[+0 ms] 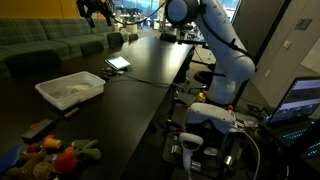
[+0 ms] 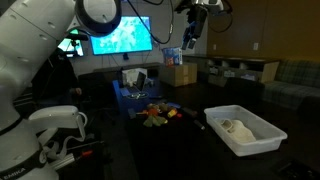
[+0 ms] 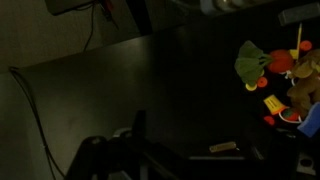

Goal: Use the towel to push all the contents on the table to the left

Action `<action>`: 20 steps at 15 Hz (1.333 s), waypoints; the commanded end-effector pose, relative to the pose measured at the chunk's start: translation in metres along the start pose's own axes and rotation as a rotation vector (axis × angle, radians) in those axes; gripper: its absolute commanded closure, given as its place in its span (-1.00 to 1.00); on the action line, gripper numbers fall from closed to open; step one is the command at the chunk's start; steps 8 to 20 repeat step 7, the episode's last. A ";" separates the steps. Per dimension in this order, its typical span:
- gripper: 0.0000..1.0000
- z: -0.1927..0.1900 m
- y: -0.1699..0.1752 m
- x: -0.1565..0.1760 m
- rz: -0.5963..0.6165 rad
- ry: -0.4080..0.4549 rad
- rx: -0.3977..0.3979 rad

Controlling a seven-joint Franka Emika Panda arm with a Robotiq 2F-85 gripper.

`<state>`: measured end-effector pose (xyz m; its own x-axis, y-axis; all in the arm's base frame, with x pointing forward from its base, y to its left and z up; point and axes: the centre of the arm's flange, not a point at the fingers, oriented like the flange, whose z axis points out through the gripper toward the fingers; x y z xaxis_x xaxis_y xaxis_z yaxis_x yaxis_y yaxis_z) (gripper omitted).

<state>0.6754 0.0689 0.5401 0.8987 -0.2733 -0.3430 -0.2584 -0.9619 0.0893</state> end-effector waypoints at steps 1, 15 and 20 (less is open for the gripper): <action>-1.00 0.045 0.027 -0.058 -0.070 -0.053 0.008; -1.00 0.005 0.016 -0.006 -0.085 -0.059 -0.015; -1.00 0.005 0.016 -0.006 -0.085 -0.059 -0.015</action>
